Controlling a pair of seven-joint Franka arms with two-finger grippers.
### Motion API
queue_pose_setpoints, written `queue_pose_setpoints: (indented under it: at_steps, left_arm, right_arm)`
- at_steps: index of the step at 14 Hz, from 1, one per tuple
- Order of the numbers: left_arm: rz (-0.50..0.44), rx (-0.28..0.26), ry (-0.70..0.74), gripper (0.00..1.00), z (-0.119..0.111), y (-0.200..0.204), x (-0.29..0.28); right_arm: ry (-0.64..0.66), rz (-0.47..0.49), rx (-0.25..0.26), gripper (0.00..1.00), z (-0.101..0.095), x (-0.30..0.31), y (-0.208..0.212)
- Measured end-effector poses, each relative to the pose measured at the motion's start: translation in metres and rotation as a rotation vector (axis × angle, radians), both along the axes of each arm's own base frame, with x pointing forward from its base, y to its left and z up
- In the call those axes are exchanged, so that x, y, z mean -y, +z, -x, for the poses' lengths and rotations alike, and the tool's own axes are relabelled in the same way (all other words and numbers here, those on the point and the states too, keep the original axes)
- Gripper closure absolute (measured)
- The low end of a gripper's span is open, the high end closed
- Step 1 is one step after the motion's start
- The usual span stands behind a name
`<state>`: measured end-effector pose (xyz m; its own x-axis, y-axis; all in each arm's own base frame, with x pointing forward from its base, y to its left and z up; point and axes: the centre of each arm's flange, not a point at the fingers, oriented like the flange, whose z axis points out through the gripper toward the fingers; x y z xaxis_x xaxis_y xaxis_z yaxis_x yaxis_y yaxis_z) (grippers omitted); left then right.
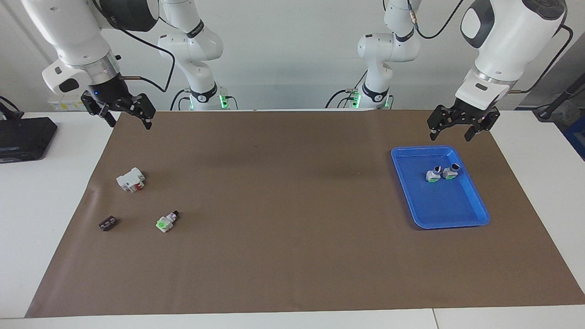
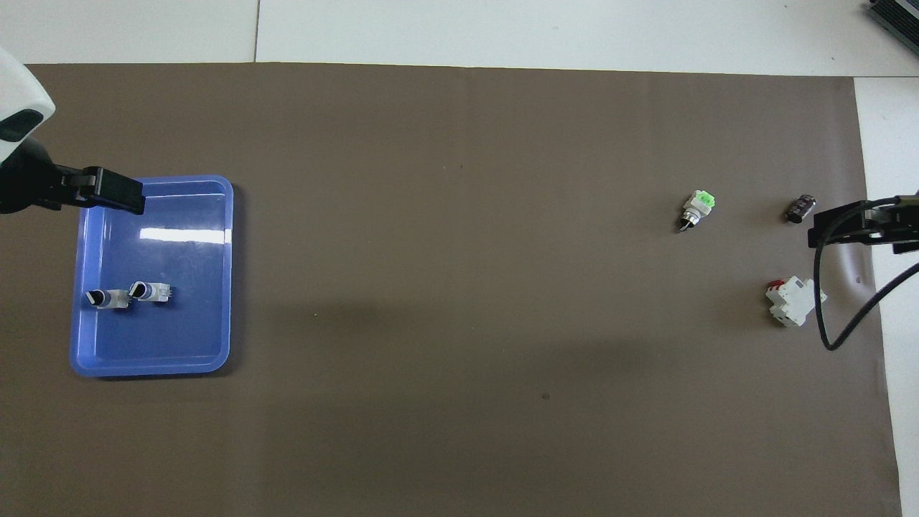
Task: Turn and place switch with both arms
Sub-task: 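Reach the right gripper toward the green-and-white switch, then grasp the green-and-white switch with the right gripper and lift it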
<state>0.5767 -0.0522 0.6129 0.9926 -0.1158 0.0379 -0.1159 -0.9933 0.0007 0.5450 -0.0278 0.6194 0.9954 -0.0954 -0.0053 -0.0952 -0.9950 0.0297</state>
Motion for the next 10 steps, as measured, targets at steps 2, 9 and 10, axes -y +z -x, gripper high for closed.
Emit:
queue_pose_setpoints:
  at_steps: [2, 9, 10]
  left_arm:
    - [0.0, 0.0, 0.0, 0.0, 0.0, 0.0, 0.0]
    - [0.0, 0.0, 0.0, 0.0, 0.0, 0.0, 0.0]
    - [0.0, 0.0, 0.0, 0.0, 0.0, 0.0, 0.0]
  right_arm:
    - [-0.006, 0.002, 0.044, 0.0, -0.006, 0.004, -0.007]
    - [-0.041, 0.013, 0.126, 0.0, -0.048, 0.03, -0.165]
    - [-0.05, 0.017, 0.132, 0.0, -0.059, 0.034, -0.192]
